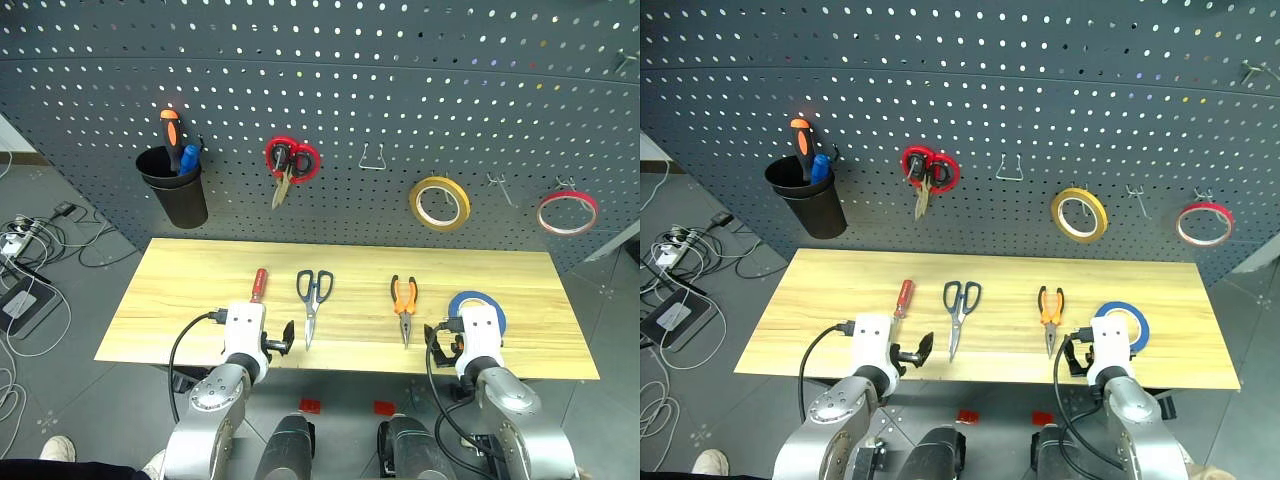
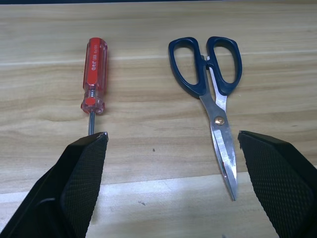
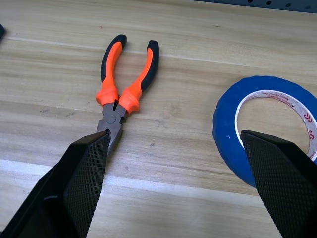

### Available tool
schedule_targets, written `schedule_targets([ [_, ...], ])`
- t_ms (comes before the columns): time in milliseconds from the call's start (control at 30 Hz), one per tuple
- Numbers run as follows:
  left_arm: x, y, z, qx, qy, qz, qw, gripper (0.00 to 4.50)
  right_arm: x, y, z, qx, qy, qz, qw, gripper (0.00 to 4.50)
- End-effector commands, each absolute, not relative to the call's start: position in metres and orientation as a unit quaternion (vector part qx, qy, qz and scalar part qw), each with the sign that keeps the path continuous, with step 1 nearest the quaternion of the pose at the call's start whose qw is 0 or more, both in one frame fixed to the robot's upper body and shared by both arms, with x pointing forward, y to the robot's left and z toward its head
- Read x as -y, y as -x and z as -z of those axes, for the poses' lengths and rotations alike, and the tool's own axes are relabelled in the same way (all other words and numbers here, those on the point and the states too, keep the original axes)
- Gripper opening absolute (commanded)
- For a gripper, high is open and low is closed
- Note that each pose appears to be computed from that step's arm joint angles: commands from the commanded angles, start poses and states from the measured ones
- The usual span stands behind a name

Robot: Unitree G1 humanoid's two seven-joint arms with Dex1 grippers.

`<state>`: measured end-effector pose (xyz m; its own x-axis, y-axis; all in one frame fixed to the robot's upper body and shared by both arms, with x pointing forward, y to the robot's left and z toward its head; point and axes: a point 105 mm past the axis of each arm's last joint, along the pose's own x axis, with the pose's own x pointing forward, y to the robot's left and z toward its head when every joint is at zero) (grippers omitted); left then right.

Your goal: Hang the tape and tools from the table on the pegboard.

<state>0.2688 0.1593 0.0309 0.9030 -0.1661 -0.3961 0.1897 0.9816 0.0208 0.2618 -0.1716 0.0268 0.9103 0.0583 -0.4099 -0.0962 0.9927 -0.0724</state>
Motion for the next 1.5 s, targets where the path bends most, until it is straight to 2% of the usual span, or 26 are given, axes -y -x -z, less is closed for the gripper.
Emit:
schedule_targets([
  [33, -0.139, -0.287, -0.057, -0.149, -0.051, 0.173, 0.972, 4.43, 0.182, -0.269, -0.042, -0.188, 0.06, -0.048, 0.979, 4.5],
  [200, -0.095, -0.299, -0.077, -0.105, -0.105, 0.324, 0.934, 4.43, 0.194, -0.277, -0.043, -0.204, 0.071, -0.063, 0.974, 4.5],
  [300, -0.057, -0.301, -0.087, -0.08, -0.127, 0.434, 0.888, 4.43, 0.204, -0.28, -0.038, -0.227, 0.059, -0.061, 0.97, 4.5],
  [500, -0.009, -0.305, -0.09, -0.044, -0.176, 0.549, 0.816, 4.43, 0.207, -0.289, -0.041, -0.235, 0.055, -0.069, 0.968, 4.5],
  [700, 0.02, -0.316, -0.088, -0.018, -0.211, 0.598, 0.773, 4.43, 0.202, -0.301, -0.042, -0.236, 0.056, -0.082, 0.967, 4.5],
  [867, 0.028, -0.326, -0.089, -0.022, -0.196, 0.608, 0.769, 4.43, 0.199, -0.317, -0.044, -0.229, 0.054, -0.085, 0.968, 4.5],
  [1167, 0.033, -0.324, -0.087, -0.022, -0.202, 0.628, 0.751, 4.43, 0.203, -0.334, -0.037, -0.244, 0.03, -0.075, 0.966, 4.5],
  [1267, 0.034, -0.327, -0.089, -0.022, -0.198, 0.623, 0.756, 4.5, 0.208, -0.336, -0.035, -0.247, 0.025, -0.063, 0.967, 3.92],
  [1500, 0.034, -0.328, -0.091, -0.016, -0.197, 0.622, 0.758, 4.5, 0.216, -0.336, -0.029, -0.257, 0.051, -0.053, 0.963, 1.54],
])
